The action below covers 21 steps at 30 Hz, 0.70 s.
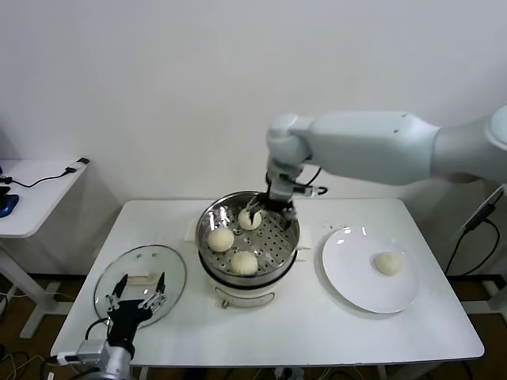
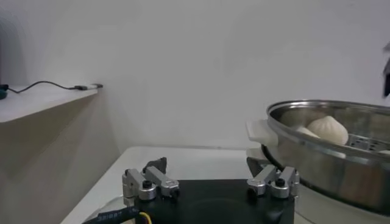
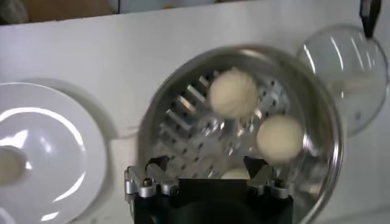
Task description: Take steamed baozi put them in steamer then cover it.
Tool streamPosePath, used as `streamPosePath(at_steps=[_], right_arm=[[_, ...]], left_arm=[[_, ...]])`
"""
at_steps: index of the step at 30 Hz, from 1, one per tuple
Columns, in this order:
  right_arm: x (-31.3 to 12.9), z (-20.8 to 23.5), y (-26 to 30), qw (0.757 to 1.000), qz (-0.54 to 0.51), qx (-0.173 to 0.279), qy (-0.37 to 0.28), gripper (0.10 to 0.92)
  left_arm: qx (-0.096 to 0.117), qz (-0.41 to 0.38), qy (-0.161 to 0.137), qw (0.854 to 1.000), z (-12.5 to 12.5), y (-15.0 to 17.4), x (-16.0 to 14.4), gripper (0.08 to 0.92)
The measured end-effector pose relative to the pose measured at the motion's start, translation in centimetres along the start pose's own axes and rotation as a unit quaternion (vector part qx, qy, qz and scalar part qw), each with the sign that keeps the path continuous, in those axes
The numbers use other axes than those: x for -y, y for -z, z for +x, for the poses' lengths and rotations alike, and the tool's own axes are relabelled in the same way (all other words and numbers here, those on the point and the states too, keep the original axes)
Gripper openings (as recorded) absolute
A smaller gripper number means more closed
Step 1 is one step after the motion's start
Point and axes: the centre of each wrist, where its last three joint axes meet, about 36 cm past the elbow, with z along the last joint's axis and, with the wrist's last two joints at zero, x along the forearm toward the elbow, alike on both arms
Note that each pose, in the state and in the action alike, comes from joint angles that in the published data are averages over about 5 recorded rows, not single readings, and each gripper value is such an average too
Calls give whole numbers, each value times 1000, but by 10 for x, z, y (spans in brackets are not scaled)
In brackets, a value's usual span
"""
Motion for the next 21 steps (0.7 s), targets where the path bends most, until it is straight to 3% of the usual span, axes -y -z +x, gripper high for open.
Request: streamPosePath(at_steps=[4, 9, 15, 21], right_arm=[[-58, 20, -33, 993, -117, -21, 2, 823], [-140, 16, -60, 965, -259, -37, 3, 823], [-234, -21, -75, 914, -403, -41, 2, 823], [-294, -72, -77, 870, -490, -41, 5, 823]], left_arm=[[1, 1, 2, 1000, 0, 1, -2, 823], [3, 2, 5, 1000, -1, 1, -4, 823], [1, 2, 4, 1000, -1, 0, -4, 823], [-4, 0, 5, 1000, 0, -2, -4, 823]])
